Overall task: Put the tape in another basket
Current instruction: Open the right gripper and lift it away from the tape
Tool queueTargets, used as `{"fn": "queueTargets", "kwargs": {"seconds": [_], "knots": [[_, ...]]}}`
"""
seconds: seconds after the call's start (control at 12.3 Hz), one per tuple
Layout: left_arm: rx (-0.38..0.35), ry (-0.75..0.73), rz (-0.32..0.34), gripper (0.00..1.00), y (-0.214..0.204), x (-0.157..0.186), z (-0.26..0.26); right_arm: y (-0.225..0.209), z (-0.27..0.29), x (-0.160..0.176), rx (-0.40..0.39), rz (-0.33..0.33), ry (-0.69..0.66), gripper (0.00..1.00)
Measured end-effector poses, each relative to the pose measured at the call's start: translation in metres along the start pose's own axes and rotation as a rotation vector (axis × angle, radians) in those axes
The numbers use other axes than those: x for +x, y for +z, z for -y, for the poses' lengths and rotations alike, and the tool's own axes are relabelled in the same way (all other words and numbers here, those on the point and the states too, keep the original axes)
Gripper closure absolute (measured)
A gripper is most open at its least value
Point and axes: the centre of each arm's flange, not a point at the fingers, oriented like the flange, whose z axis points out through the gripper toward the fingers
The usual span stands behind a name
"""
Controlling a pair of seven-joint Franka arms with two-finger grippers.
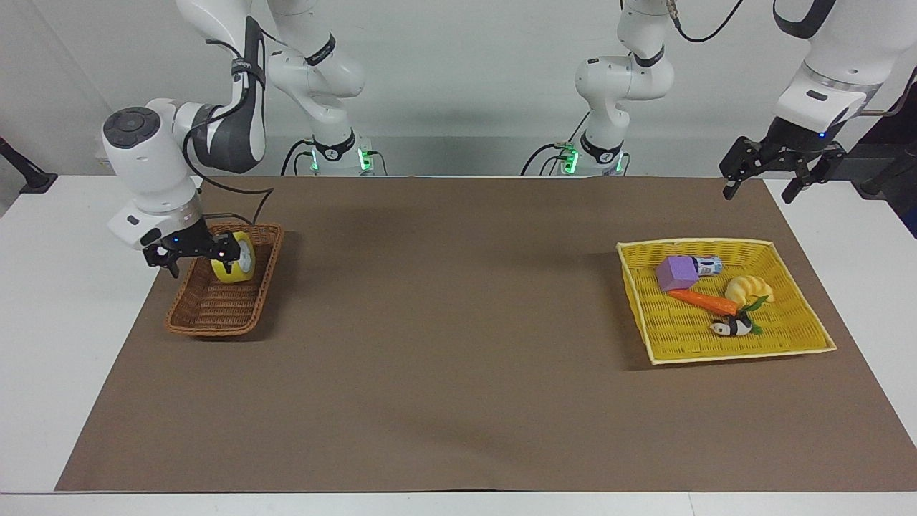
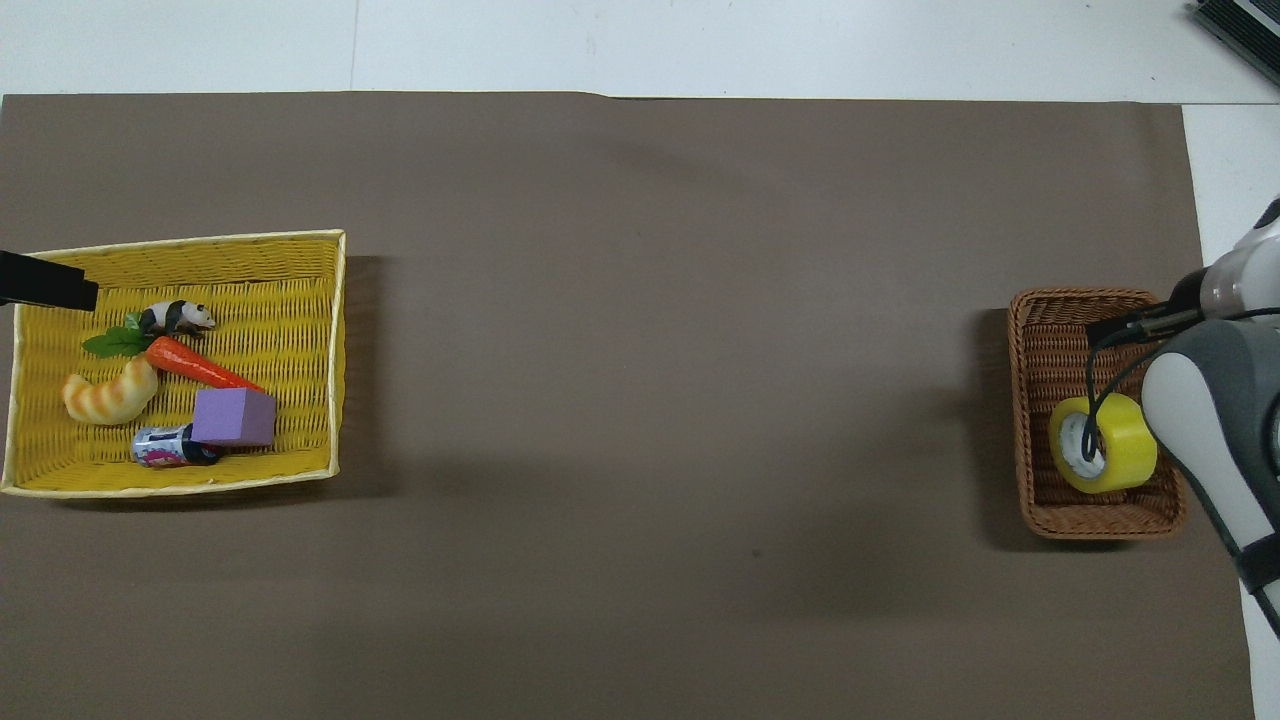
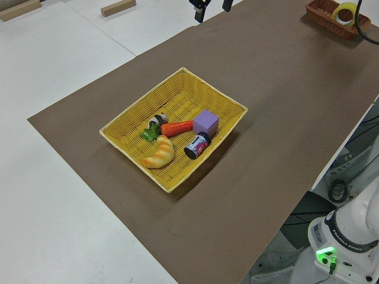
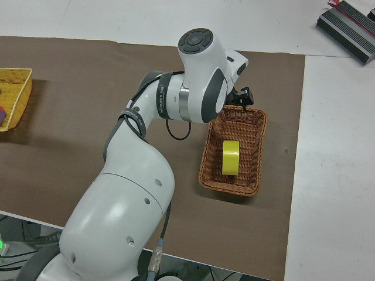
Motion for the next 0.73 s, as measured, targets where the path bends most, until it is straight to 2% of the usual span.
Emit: {"fn": "queueTargets", "kwargs": {"seconds": [0.16, 0.41, 0.73], "knots": [[0.000, 0.000, 0.000, 0.00, 0.000, 0.000, 0.000, -0.025, 0.026, 0.017, -0.003, -0.038, 0.109, 0.00], [0.000, 0.000, 0.000, 0.00, 0.000, 0.000, 0.000, -0.065, 0.048, 0.016, 0.006, -0.029, 0.209, 0.00], [0.000, 0.000, 0.000, 0.00, 0.000, 0.000, 0.000, -0.154, 0.061, -0.011, 0.124, 0.020, 0.307, 0.00]]}}
